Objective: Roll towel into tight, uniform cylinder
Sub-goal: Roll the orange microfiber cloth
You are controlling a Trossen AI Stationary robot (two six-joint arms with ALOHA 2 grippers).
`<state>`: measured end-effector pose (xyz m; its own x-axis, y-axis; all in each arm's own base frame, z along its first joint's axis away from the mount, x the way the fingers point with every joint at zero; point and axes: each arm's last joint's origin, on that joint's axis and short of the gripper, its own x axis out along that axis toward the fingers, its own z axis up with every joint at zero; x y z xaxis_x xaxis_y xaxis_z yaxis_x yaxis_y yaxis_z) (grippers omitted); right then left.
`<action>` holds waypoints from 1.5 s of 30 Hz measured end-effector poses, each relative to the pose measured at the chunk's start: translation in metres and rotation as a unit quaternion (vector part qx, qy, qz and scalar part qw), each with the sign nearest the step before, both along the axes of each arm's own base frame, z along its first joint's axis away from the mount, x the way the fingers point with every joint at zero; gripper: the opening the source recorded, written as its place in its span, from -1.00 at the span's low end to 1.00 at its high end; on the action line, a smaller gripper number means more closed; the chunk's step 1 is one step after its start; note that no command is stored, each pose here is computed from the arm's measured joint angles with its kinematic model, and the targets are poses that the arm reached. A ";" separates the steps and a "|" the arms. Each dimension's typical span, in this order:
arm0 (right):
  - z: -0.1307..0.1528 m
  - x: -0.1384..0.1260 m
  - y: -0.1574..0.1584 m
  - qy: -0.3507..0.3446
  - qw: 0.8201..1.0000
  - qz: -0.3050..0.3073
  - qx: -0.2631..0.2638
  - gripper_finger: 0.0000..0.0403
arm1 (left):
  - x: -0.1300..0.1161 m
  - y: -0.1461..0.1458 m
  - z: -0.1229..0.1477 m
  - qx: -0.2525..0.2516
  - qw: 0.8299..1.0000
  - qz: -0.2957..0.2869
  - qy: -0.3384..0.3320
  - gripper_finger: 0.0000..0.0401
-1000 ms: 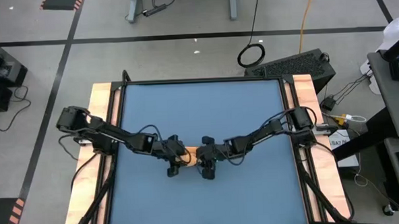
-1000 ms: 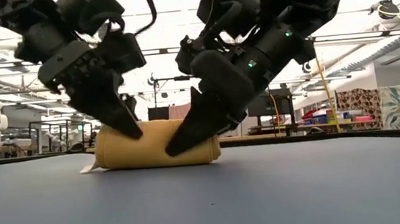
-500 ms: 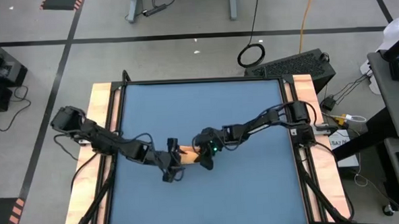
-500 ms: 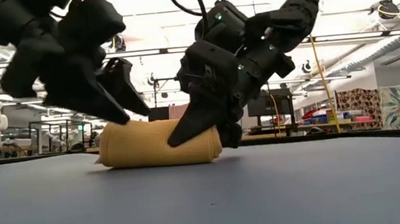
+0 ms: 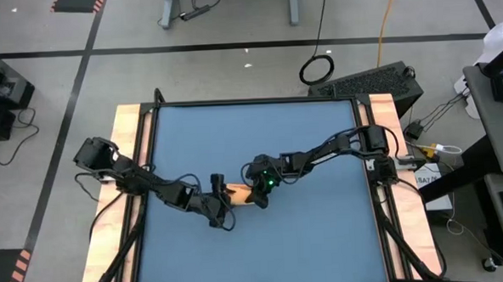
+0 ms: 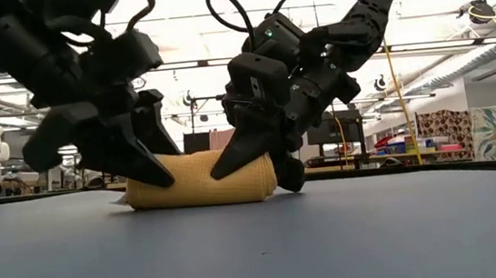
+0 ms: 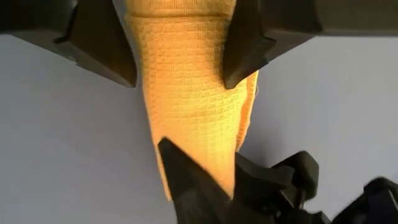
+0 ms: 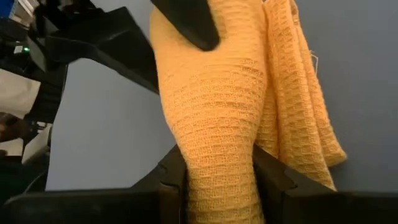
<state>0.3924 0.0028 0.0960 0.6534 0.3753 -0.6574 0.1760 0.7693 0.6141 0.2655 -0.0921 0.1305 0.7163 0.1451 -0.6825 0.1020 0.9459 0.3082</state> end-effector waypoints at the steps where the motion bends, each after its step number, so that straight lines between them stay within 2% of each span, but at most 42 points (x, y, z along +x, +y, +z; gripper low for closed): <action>1: 0.000 0.000 0.000 0.000 1.000 0.000 0.000 -0.53 | 0.001 0.001 -0.003 0.002 1.000 0.005 0.003 0.17; 5: 0.000 0.000 0.000 -0.004 1.000 0.005 -0.006 -0.52 | 0.003 0.002 -0.012 0.006 1.000 0.011 0.017 0.09; 8: 0.002 0.000 0.000 -0.022 0.999 0.023 -0.032 -0.44 | 0.002 0.002 -0.020 0.012 0.999 0.015 0.035 0.06; 14: 0.025 -0.006 0.000 -0.058 0.989 0.078 -0.114 0.04 | -0.001 0.004 -0.025 -0.012 0.997 0.052 0.056 -0.25; 18: 0.040 -0.020 0.007 -0.017 0.978 0.096 -0.185 0.36 | 0.000 0.004 -0.025 -0.014 0.997 0.053 0.054 -0.45; 21: 0.042 -0.030 0.017 0.025 0.969 0.093 -0.226 0.48 | -0.001 0.004 -0.025 -0.020 0.997 0.057 0.055 -0.48; 23: 0.041 -0.032 0.026 0.011 0.967 0.090 -0.239 0.49 | -0.001 0.004 -0.025 -0.026 0.997 0.055 0.057 -0.48; 27: 0.040 -0.032 0.050 -0.064 0.955 0.059 -0.285 0.43 | -0.001 0.004 -0.025 -0.043 0.996 0.059 0.057 -0.47; 31: 0.037 -0.040 0.077 -0.077 0.924 0.034 -0.374 0.33 | -0.003 0.004 -0.019 -0.069 0.994 0.058 0.056 -0.47; 35: 0.040 -0.046 0.102 -0.096 0.895 0.056 -0.433 0.26 | -0.005 0.006 -0.012 -0.092 0.993 0.047 0.059 -0.47; 39: 0.045 -0.045 0.113 -0.136 0.876 0.075 -0.456 0.22 | -0.003 0.014 -0.011 -0.129 0.988 0.050 0.075 -0.47; 41: 0.045 -0.041 0.115 -0.158 0.873 0.067 -0.457 0.21 | -0.002 0.018 -0.011 -0.147 0.984 0.062 0.080 -0.47; 45: 0.032 -0.034 0.111 -0.162 0.863 0.062 -0.475 0.23 | 0.000 0.026 -0.011 -0.183 0.977 0.067 0.089 -0.47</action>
